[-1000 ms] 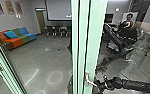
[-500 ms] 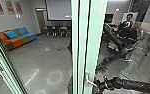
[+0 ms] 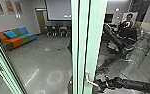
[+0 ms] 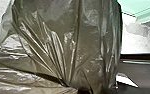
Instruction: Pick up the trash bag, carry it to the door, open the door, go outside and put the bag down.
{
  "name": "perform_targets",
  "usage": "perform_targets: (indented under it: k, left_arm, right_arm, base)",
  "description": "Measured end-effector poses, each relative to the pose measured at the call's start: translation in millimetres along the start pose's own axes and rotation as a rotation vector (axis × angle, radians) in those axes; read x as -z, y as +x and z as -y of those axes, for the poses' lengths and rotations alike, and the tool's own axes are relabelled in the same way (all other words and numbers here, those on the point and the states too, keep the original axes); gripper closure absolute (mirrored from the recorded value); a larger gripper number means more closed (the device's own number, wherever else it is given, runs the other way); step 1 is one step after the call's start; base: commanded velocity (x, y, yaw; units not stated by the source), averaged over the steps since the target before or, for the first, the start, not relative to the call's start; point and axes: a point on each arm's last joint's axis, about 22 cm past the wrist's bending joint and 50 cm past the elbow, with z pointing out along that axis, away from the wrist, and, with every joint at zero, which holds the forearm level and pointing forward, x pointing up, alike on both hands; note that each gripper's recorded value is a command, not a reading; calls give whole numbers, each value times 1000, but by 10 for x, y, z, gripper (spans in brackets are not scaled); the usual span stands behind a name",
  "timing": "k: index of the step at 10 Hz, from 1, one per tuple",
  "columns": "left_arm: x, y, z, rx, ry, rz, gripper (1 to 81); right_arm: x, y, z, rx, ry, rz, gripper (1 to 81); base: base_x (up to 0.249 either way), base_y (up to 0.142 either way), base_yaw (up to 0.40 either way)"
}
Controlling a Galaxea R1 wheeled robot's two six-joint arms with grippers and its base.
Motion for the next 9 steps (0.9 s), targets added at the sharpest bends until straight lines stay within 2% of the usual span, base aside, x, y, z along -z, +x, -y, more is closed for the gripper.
perform_targets:
  k: [9]
  left_arm:
    - [0,-2,-1,-1,0,0,811]
  right_arm:
    - [-6,-31,14,6,-18,1,10]
  base:
    - [0,0,0]
